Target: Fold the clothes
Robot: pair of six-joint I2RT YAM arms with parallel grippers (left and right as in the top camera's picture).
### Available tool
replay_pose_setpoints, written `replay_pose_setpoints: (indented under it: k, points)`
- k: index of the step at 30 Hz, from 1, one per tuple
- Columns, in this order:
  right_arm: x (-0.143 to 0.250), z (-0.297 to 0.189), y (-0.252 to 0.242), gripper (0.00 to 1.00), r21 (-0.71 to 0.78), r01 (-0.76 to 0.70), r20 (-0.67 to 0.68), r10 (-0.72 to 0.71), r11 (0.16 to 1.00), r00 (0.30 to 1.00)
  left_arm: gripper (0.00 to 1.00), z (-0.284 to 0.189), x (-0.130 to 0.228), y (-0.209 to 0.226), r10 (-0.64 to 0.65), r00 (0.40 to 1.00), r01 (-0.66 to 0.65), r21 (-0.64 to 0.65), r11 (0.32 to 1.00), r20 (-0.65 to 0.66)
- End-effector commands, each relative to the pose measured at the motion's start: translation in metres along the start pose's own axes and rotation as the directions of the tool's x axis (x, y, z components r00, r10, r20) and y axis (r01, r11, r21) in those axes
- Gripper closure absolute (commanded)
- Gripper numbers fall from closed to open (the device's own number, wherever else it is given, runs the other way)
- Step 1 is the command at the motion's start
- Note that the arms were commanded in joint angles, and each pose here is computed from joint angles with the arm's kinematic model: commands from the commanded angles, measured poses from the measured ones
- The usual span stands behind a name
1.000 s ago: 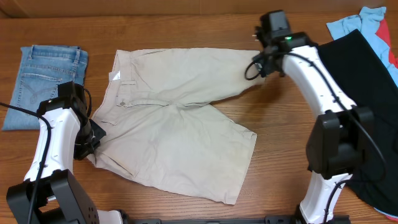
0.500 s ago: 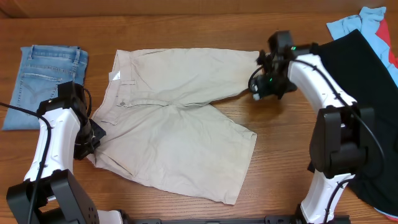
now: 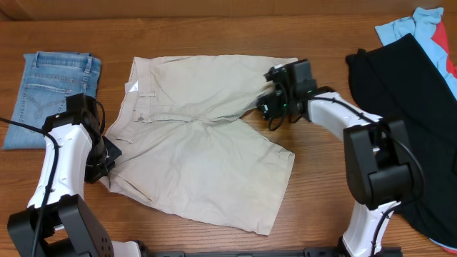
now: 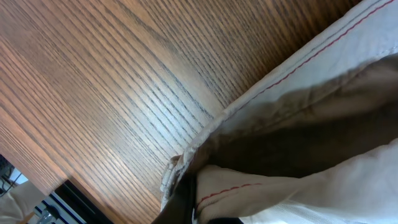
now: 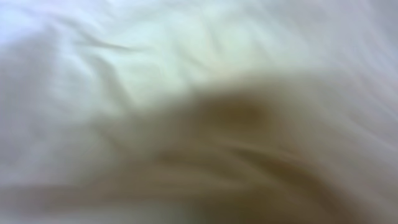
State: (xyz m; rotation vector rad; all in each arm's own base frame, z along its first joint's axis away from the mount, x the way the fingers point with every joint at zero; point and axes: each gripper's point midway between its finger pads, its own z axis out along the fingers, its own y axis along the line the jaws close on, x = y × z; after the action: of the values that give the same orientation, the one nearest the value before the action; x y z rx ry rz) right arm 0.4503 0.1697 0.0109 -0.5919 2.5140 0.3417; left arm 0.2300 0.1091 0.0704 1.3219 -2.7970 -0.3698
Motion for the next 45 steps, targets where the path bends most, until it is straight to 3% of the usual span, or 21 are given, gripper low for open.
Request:
replay_pose_setpoints:
  k: [1,5,8,10,12,14,16,23,28,30,31,36,40,43,44,45]
  points:
    - [-0.007,0.005,0.007,0.11,0.006,0.002,0.039,-0.002,1.000,0.999,0.94,-0.005,-0.003,0.000,-0.008,1.000,0.008,0.013,1.000,0.019]
    - [-0.020,0.004,-0.003,0.21,0.064,-0.051,0.093,0.045,0.997,0.995,0.94,-0.005,-0.003,0.000,-0.008,1.000,0.008,0.013,1.000,0.019]
    - [-0.026,0.003,-0.008,0.35,0.085,-0.051,0.118,0.041,0.995,0.992,0.94,-0.005,-0.003,-0.001,-0.008,1.000,0.008,0.013,1.000,0.019]
    - [-0.028,0.002,-0.013,0.52,0.116,-0.054,0.125,0.039,0.992,0.991,0.94,-0.005,-0.003,-0.001,-0.008,1.000,0.008,0.013,1.000,0.019]
    - [-0.026,0.002,-0.015,0.78,0.127,-0.056,0.120,0.041,0.990,0.992,0.94,-0.005,-0.003,0.000,-0.008,1.000,0.008,0.013,1.000,0.019]
    - [-0.020,0.002,-0.018,0.91,0.142,-0.080,0.099,0.066,0.987,0.993,0.94,-0.005,-0.002,0.000,-0.008,1.000,0.007,0.012,1.000,0.019]
    - [-0.015,-0.002,-0.022,0.96,0.174,-0.089,0.072,0.078,0.981,0.994,0.94,-0.005,-0.002,0.000,-0.007,1.000,0.007,0.012,1.000,0.019]
    - [-0.017,-0.082,-0.023,0.96,0.246,-0.115,-0.083,0.139,0.962,0.987,0.94,-0.005,-0.004,0.000,-0.008,1.000,0.008,0.011,1.000,0.024]
    - [0.000,-0.144,-0.015,0.86,0.253,-0.130,-0.246,0.193,0.959,0.950,0.94,-0.005,-0.004,0.000,-0.008,1.000,0.008,0.012,1.000,0.026]
    - [0.012,-0.150,-0.010,0.75,0.240,-0.135,-0.301,0.206,0.961,0.931,0.94,-0.005,-0.005,-0.001,-0.002,1.000,0.002,0.014,1.000,0.030]
    - [0.027,-0.154,-0.006,0.64,0.232,-0.138,-0.362,0.217,0.963,0.907,0.94,-0.005,-0.005,-0.001,-0.003,1.000,0.002,0.015,1.000,0.030]
    - [0.037,-0.155,-0.004,0.63,0.233,-0.142,-0.395,0.227,0.962,0.890,0.93,-0.005,-0.005,-0.002,-0.003,1.000,0.003,0.016,1.000,0.031]
    - [0.027,-0.148,-0.007,0.52,0.242,-0.168,-0.342,0.246,0.956,0.907,0.91,-0.005,-0.009,-0.004,0.012,0.999,-0.013,0.025,1.000,0.046]
    - [0.025,-0.137,-0.009,0.52,0.246,-0.192,-0.314,0.265,0.950,0.912,0.85,-0.005,-0.010,-0.005,0.014,0.999,-0.015,0.028,1.000,0.049]
    - [0.029,-0.134,-0.010,0.51,0.249,-0.199,-0.317,0.274,0.948,0.908,0.79,-0.005,-0.010,-0.005,0.014,0.999,-0.015,0.027,1.000,0.049]
    - [0.035,-0.129,-0.010,0.51,0.255,-0.215,-0.324,0.292,0.943,0.900,0.64,-0.005,-0.010,-0.005,0.014,0.999,-0.015,0.027,1.000,0.050]
